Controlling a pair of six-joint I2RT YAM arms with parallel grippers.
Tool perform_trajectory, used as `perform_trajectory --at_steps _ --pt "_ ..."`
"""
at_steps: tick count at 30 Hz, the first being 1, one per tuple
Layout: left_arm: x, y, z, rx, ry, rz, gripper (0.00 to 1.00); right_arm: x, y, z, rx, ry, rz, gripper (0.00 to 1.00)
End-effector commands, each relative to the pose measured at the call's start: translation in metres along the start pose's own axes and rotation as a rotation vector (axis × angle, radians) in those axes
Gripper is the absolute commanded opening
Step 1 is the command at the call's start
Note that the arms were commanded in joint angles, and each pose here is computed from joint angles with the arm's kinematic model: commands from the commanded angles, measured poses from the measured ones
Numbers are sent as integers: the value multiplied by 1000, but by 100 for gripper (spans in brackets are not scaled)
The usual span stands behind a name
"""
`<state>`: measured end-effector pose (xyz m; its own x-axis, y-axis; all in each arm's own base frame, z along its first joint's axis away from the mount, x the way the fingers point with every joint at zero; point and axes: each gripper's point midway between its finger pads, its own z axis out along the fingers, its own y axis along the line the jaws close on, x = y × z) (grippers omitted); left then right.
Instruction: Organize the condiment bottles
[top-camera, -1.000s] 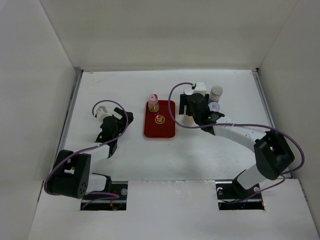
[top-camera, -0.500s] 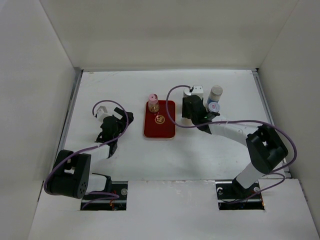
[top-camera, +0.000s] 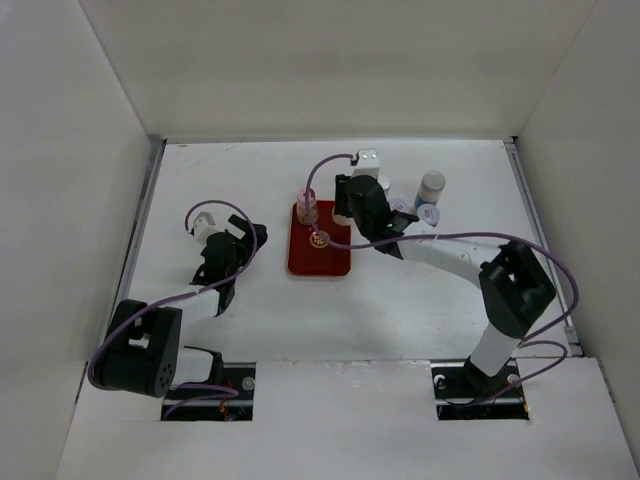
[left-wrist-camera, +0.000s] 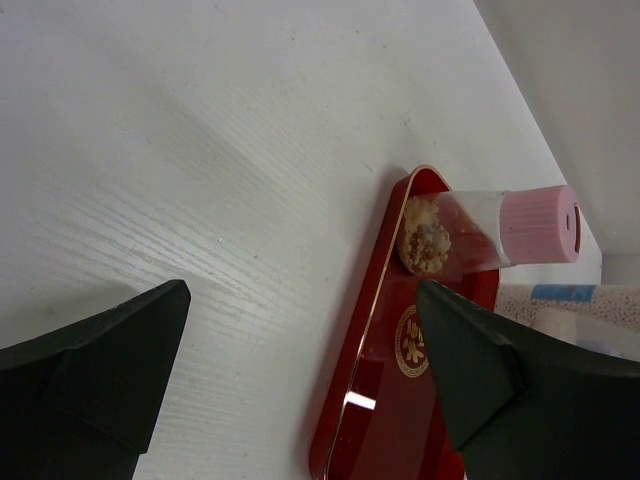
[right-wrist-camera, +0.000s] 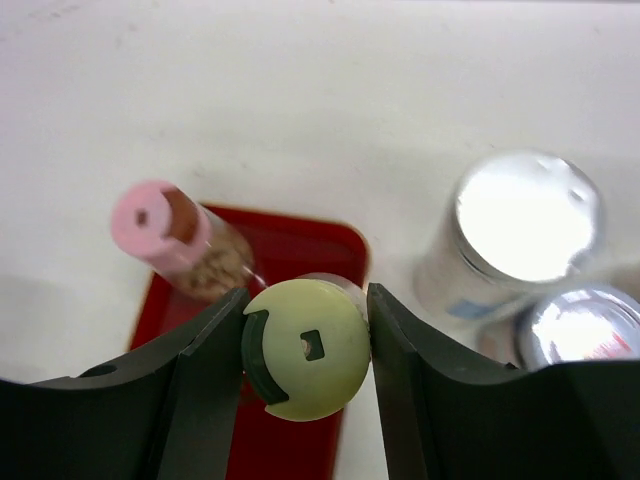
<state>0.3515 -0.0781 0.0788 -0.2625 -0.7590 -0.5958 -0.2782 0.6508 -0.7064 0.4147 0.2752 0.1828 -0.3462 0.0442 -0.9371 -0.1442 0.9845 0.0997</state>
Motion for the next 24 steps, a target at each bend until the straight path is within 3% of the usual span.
perform_trajectory --at_steps 1,5,12,18,24 --pt "-8 -10 0 42 -26 -15 100 -30 29 27 -76 -108 52 47" --pt "-8 -12 -1 46 -31 -11 100 -27 30 58 -63 -95 63 47" --pt "-11 -10 0 43 -40 -17 100 -8 32 76 -54 -57 47 50" --pt "-10 -10 1 44 -36 -17 100 -7 34 73 -56 -54 51 75" --pt "-10 -10 1 44 -35 -18 100 -55 29 34 -84 -123 92 77"
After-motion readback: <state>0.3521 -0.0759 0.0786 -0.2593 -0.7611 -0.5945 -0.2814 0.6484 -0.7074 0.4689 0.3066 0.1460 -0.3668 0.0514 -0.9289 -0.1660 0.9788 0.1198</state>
